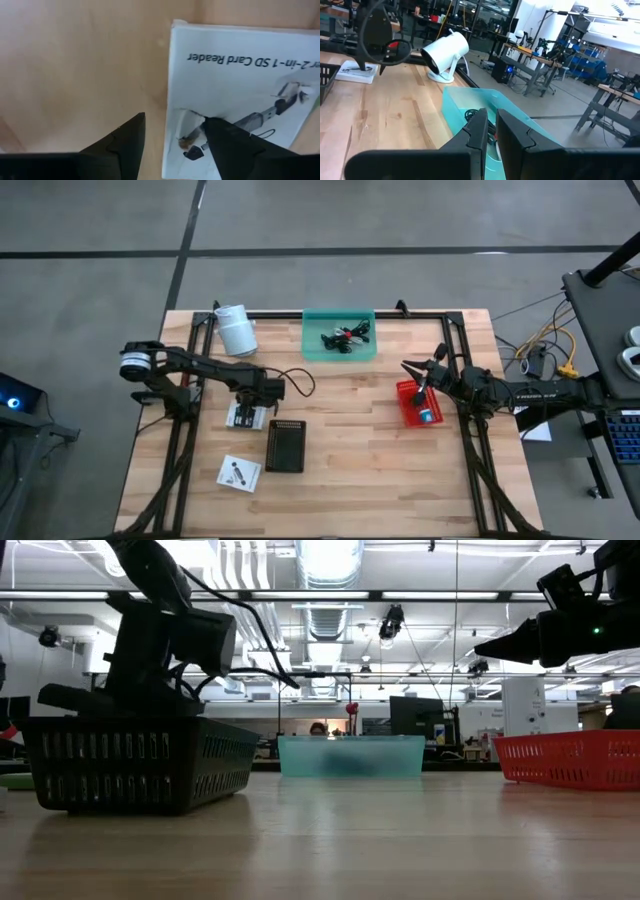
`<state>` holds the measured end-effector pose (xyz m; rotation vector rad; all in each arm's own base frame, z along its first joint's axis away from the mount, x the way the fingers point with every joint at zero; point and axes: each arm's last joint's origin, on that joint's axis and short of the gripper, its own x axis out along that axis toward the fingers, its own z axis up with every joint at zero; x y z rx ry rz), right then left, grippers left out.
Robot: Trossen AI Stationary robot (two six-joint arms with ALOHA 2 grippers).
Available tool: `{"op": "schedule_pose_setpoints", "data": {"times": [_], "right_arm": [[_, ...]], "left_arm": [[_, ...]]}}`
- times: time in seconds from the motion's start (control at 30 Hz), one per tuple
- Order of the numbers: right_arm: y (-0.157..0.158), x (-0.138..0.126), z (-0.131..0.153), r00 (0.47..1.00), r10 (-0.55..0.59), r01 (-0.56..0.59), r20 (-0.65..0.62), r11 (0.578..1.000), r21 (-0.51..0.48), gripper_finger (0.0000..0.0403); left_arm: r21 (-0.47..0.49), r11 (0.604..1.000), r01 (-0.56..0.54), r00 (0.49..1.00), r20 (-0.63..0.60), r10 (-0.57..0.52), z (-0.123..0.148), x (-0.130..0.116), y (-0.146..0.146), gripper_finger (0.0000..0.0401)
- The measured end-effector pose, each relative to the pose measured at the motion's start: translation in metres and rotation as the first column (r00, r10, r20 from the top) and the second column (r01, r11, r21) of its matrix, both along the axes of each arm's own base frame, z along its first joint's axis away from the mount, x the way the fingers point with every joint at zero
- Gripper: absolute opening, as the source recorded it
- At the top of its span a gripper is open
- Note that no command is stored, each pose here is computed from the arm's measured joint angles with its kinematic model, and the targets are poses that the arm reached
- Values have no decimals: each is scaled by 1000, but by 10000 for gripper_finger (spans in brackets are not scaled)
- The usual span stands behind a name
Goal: Pick and place items into bin
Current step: Put the top card reader box into the black bin
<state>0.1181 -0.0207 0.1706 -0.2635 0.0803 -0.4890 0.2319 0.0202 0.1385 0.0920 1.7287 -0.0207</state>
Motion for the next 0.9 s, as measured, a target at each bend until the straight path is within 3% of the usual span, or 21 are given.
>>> {"op": "schedule_pose_setpoints", "data": {"times": [0.13,0.4,0.77,0.9], "right_arm": [[0,0,0,1000,0,0,0,1000,0,28],[0,0,0,1000,-1,1,-1,1000,-3,28],[0,0,0,1000,-1,1,-1,1000,-3,27],[0,0,0,1000,-1,1,-2,1000,-3,27]], "left_arm": [[-22,999,27,999,-25,-27,-6,2,0,142],[-10,1000,17,1000,-6,-17,-1,1,0,14],[67,997,-42,989,142,32,37,-13,0,3],[99,989,-111,971,222,87,54,-22,1,2]]}}
